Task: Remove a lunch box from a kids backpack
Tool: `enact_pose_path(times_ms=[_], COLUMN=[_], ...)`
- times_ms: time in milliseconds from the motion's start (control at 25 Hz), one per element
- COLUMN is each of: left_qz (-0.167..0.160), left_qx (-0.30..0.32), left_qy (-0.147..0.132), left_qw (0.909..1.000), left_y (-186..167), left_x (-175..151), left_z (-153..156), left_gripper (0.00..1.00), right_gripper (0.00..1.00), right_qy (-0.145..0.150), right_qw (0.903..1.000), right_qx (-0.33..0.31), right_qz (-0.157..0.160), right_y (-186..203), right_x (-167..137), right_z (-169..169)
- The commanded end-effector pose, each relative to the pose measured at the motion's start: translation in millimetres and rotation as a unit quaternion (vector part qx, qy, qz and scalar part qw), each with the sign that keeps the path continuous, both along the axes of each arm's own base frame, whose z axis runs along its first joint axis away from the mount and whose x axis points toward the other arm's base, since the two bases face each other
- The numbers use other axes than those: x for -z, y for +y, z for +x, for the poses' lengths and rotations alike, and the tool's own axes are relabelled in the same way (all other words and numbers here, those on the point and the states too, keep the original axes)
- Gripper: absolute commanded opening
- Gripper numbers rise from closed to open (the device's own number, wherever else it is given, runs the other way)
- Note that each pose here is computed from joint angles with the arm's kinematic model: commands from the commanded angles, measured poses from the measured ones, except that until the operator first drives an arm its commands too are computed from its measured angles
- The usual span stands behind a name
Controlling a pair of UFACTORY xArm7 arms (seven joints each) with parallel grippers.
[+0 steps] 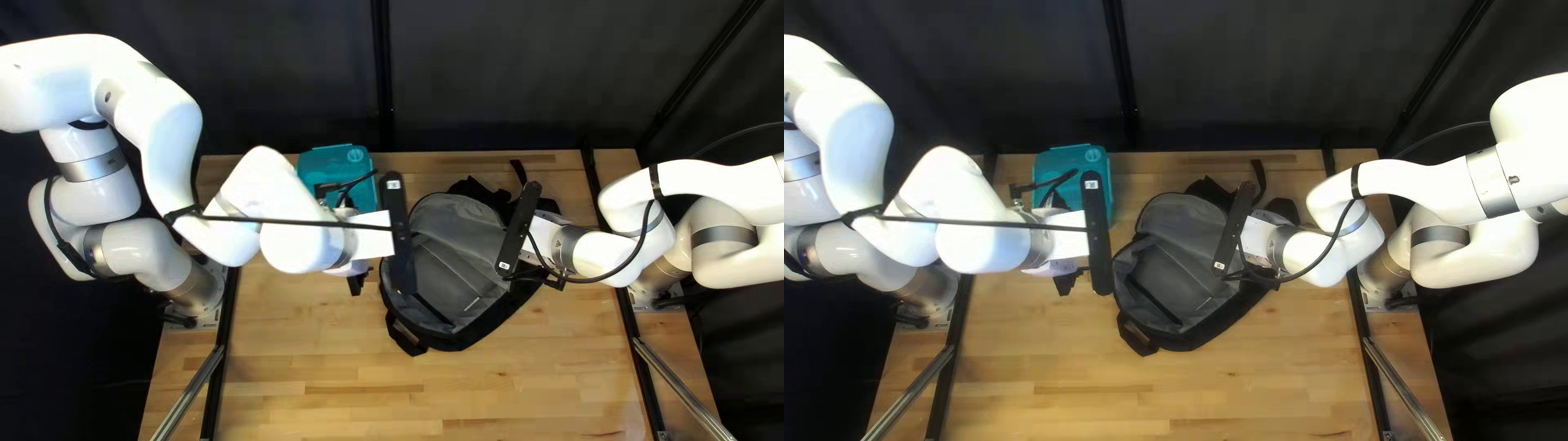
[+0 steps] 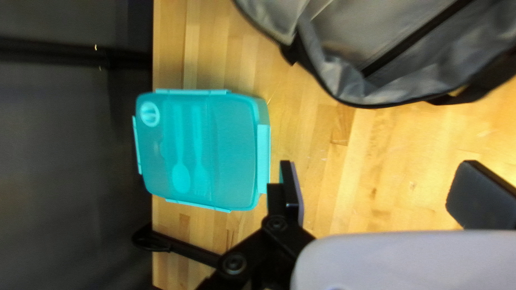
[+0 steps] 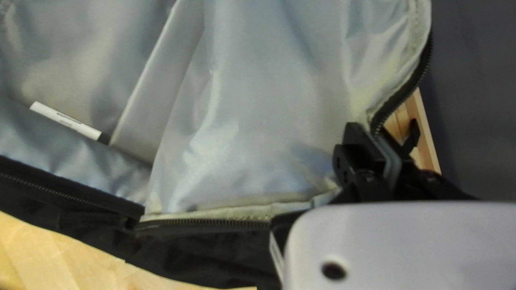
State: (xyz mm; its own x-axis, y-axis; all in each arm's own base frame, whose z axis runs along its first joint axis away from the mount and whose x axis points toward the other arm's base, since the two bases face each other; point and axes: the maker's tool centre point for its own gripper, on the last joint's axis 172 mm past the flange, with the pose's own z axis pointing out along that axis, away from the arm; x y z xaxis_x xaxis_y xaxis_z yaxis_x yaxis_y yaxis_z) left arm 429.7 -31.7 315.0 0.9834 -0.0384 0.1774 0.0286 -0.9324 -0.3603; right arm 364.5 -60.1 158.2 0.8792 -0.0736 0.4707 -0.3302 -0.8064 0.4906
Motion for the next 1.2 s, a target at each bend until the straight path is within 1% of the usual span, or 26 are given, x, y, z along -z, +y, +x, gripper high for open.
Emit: enact_pose_path(times_ms=[40,120,400,440,480,520,840,920,960,1000,1040,1160,1200], left_qz=[-0.004,0.001,0.001,0.001,0.001,0.001,0.001,0.001,0.001,0.001,0.001,0.001,0.001], left_qx=[0.026,0.038,0.038,0.038,0.038,0.038,0.038,0.038,0.038,0.038,0.038,0.038,0.038], left_qy=[0.011,0.016,0.016,0.016,0.016,0.016,0.016,0.016,0.016,0.016,0.016,0.016,0.016], left_qw=[0.9996,0.9992,0.9992,0.9992,0.9992,0.9992,0.9992,0.9992,0.9992,0.9992,0.9992,0.9992,0.9992], left_y=[-5.4,-9.1,-9.1,-9.1,-9.1,-9.1,-9.1,-9.1,-9.1,-9.1,-9.1,-9.1,-9.1], left_x=[-33.8,-47.1,-47.1,-47.1,-47.1,-47.1,-47.1,-47.1,-47.1,-47.1,-47.1,-47.1,-47.1], left_z=[11.0,11.7,11.7,11.7,11.7,11.7,11.7,11.7,11.7,11.7,11.7,11.7,11.7], left_gripper=[1.0,1.0,1.0,1.0,1.0,1.0,1.0,1.0,1.0,1.0,1.0,1.0,1.0], right_gripper=[0.0,0.0,0.0,0.19,0.76,1.0,1.0,1.0,1.0,1.0,1.0,1.0,1.0], right_qy=[0.0,0.0,0.0,0.0,0.0,0.0,0.0,-0.001,-0.006,-0.01,-0.019,-0.034,-0.036], right_qw=[1.0,1.0,1.0,1.0,1.0,1.0,1.0,1.0,0.9999,0.9999,0.9996,0.9989,0.9988], right_qx=[0.0,0.0,0.0,0.0,0.0,0.0,0.0,-0.008,-0.01,-0.01,-0.013,-0.019,-0.02], right_qz=[0.0,0.0,0.0,0.0,0.0,0.0,0.0,-0.003,0.004,0.007,0.015,0.027,0.028], right_y=[0.0,0.0,0.0,0.0,0.0,0.0,0.0,15.1,27.1,34.0,50.7,81.6,87.6], right_x=[0.0,0.0,0.0,0.0,0.0,0.0,0.0,-12.4,-28.0,-36.3,-53.7,-74.5,-77.0], right_z=[0.0,0.0,0.0,0.0,0.0,0.0,0.0,-1.0,2.4,4.3,8.3,11.9,11.7])
